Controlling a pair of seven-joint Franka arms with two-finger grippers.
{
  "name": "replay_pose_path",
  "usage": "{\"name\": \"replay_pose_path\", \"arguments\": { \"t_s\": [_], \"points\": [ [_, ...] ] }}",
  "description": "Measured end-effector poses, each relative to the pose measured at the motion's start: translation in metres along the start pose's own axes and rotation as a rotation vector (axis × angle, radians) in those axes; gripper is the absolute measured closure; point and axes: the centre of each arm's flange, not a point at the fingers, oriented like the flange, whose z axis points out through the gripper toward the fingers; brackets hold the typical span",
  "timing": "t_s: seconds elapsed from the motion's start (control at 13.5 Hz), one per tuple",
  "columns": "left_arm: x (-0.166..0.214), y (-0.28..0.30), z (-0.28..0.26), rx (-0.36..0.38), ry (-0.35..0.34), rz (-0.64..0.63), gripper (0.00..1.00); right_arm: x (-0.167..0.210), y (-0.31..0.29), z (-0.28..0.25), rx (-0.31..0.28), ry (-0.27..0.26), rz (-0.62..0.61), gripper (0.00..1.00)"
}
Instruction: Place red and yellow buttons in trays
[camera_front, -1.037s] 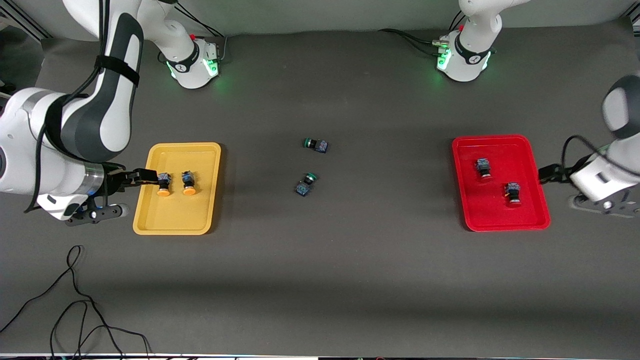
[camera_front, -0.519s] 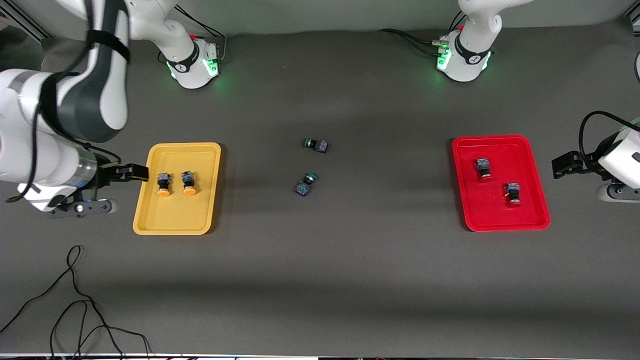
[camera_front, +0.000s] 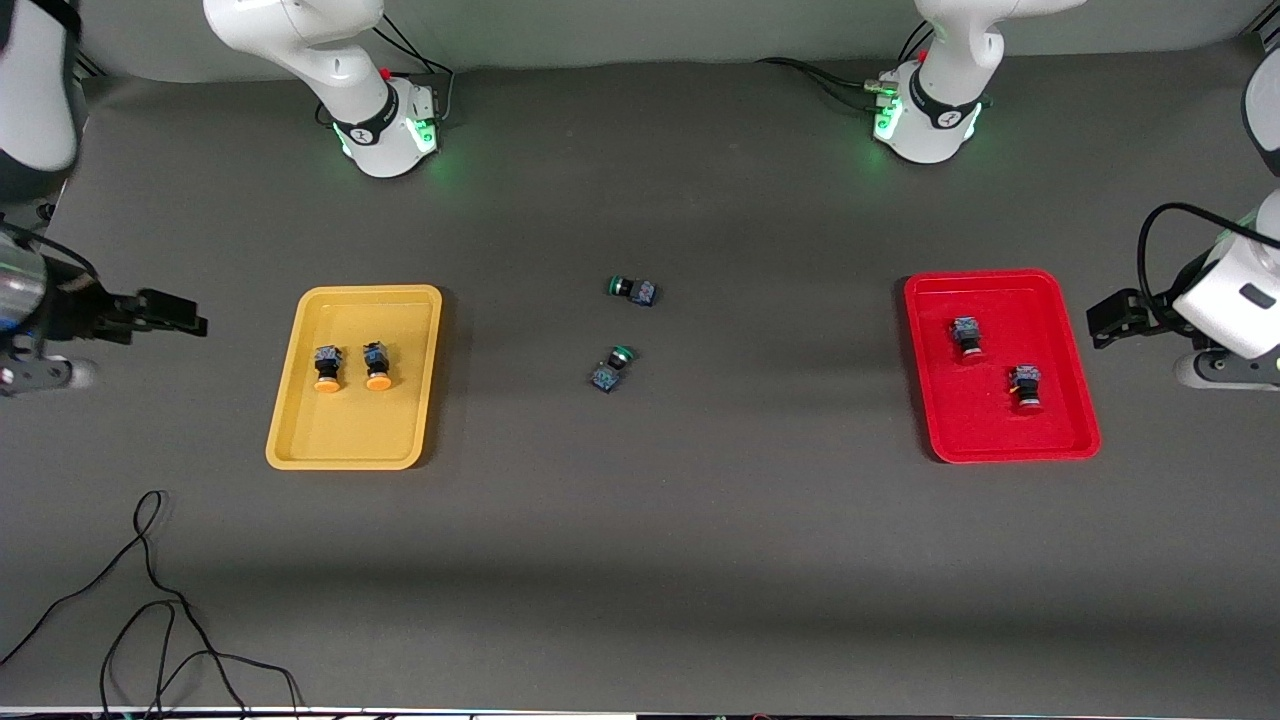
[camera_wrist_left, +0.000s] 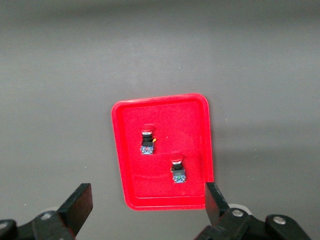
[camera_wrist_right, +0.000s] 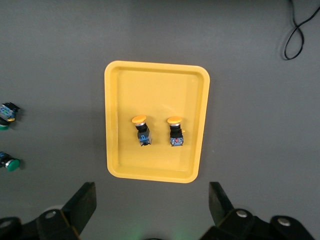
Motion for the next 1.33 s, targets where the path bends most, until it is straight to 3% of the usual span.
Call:
{"name": "replay_pose_path", "arguments": {
  "t_s": [0.44,1.33],
  "points": [
    [-0.039,-0.024,0.006,-0.056,0.006,-0.062,0.0,-0.013,-0.006,0.0,0.0,0.024,0.05,0.0],
    [-0.046,-0.028,-0.012,-0.062,0.012,-0.071,0.0,-0.012,-0.001,-0.008,-0.041,0.06,0.052,0.0]
  ]
}}
